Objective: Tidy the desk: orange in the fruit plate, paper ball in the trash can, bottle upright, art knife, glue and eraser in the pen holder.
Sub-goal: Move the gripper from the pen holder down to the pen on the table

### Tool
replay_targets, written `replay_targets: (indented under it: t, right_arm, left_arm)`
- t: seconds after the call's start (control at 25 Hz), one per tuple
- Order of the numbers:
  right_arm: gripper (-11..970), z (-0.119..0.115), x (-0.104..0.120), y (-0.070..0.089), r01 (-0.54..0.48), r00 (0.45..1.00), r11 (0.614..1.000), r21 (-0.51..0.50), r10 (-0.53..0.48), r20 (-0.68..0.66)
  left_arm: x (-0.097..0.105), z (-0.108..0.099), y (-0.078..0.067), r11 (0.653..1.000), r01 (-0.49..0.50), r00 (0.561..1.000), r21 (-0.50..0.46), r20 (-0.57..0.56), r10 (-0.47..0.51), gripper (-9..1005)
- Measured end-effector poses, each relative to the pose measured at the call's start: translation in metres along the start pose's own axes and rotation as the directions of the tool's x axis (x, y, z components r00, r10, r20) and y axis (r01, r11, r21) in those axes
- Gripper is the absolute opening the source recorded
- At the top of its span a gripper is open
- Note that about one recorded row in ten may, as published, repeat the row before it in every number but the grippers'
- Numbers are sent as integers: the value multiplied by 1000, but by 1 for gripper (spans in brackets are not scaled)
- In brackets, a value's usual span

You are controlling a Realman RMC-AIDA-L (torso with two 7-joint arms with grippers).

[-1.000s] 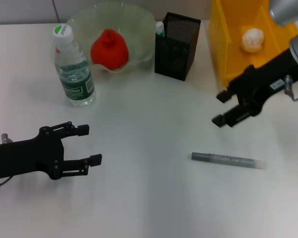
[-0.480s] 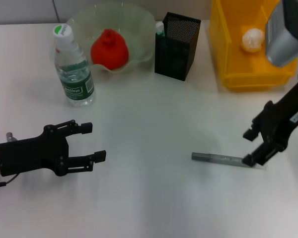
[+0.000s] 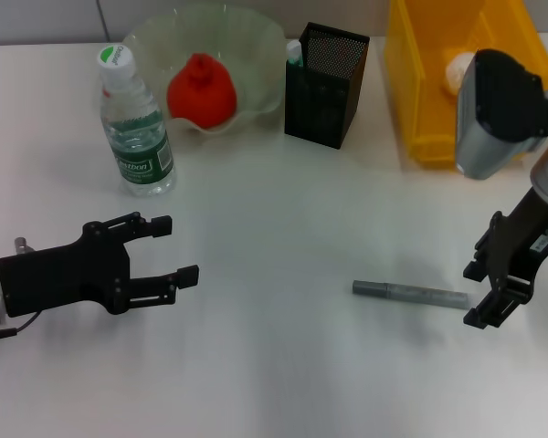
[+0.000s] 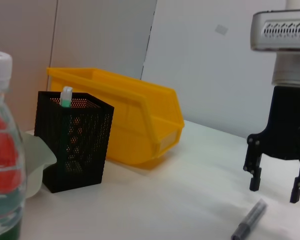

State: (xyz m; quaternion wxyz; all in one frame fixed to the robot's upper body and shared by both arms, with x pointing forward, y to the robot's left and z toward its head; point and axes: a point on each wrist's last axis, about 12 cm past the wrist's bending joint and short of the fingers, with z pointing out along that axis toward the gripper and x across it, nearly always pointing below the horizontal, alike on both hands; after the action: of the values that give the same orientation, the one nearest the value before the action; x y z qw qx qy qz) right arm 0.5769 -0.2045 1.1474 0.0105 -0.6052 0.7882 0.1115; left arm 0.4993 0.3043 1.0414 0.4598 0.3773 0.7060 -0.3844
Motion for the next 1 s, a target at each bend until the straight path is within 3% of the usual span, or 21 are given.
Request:
replay_targets:
  t: [0.28, 0.4, 1.0]
  right_arm:
    - [614, 8, -3, -1, 20, 1000, 1000, 23, -20, 0]
    - [470, 12, -6, 0, 39, 999, 999, 31, -39, -8]
    - [352, 21, -13, 1, 82, 997, 995, 52, -81, -10]
  left_arm:
    - [0, 0, -1, 1000, 6, 1000, -2, 4, -6, 860]
    - [1, 0, -1, 1000, 9, 1000, -3, 6, -9, 860]
    - [1, 0, -1, 1000, 21, 1000, -6, 7, -21, 860]
